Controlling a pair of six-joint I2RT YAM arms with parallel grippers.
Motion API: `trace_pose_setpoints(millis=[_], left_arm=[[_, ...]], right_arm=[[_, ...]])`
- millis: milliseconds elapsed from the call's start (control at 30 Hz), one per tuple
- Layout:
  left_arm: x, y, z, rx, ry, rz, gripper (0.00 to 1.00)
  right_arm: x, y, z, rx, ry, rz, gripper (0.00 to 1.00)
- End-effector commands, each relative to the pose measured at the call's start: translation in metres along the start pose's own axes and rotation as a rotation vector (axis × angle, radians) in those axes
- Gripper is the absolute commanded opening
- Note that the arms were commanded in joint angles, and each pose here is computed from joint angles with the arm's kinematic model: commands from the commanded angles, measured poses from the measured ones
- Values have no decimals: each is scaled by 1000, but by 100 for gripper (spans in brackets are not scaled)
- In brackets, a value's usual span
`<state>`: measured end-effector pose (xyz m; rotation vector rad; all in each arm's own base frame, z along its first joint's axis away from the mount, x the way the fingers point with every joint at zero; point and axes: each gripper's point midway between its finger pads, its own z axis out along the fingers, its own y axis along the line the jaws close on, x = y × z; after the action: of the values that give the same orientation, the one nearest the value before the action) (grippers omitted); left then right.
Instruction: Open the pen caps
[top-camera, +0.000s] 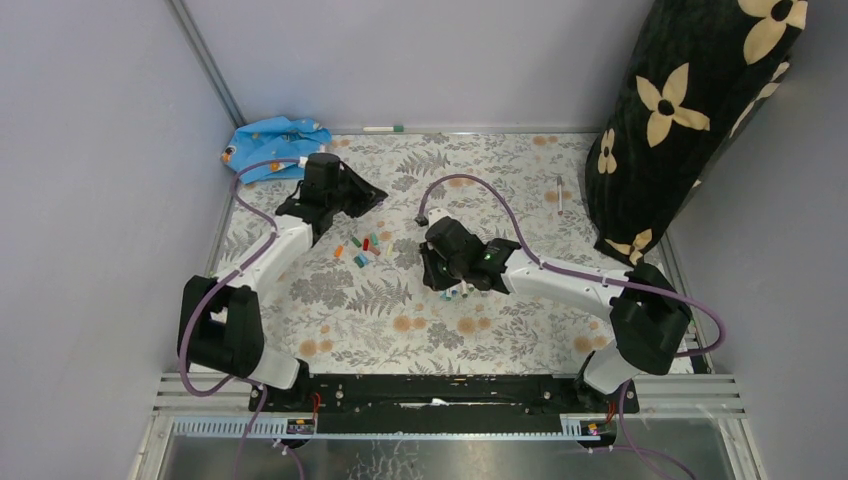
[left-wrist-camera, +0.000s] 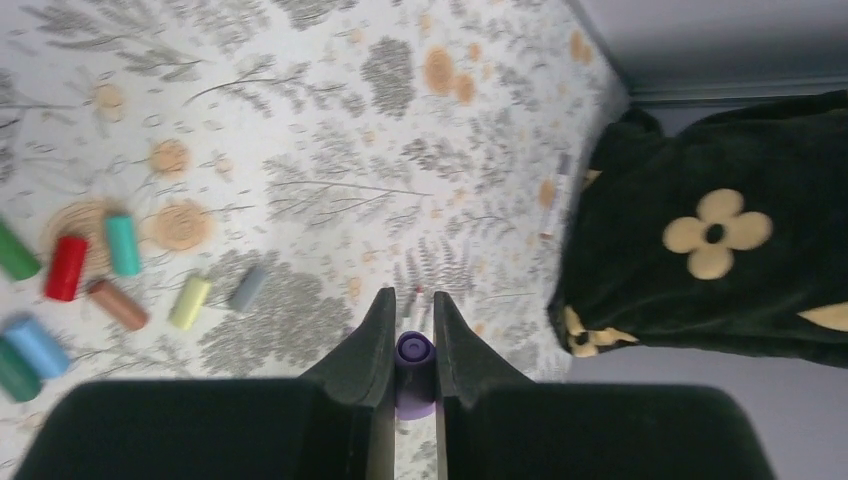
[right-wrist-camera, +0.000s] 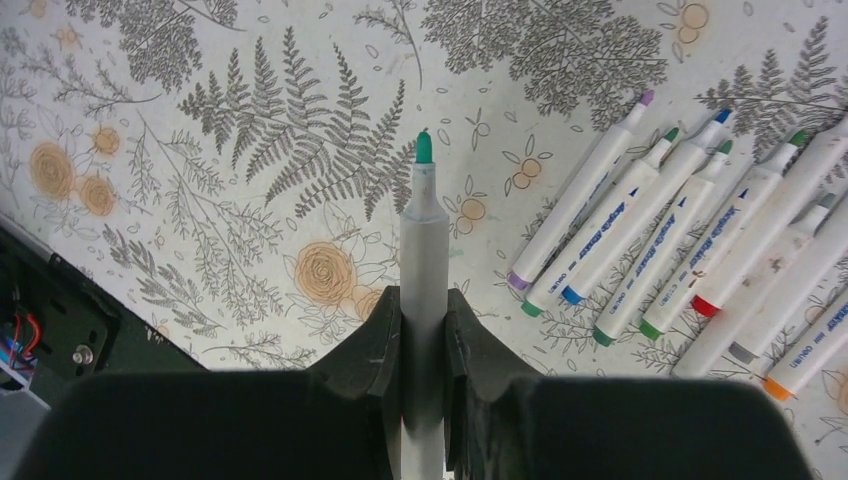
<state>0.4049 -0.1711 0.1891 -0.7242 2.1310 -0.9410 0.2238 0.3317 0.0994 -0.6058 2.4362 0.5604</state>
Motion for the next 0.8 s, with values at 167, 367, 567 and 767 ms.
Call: trace_pose_setpoints(millis=[167, 367, 567, 767], left_arm=[[57, 131, 2, -387, 104, 107, 0], [73, 157, 3, -474, 98, 140, 3], [76, 168, 6, -510, 96, 146, 15], [76, 172, 7, -518, 79, 138, 31]], right_arm=[[-29, -24, 7, 194, -98, 78, 0], [-19, -46, 24, 297, -88, 111, 0], [-10, -69, 32, 352, -69, 149, 0], [-2, -81, 40, 376, -49, 168, 1]])
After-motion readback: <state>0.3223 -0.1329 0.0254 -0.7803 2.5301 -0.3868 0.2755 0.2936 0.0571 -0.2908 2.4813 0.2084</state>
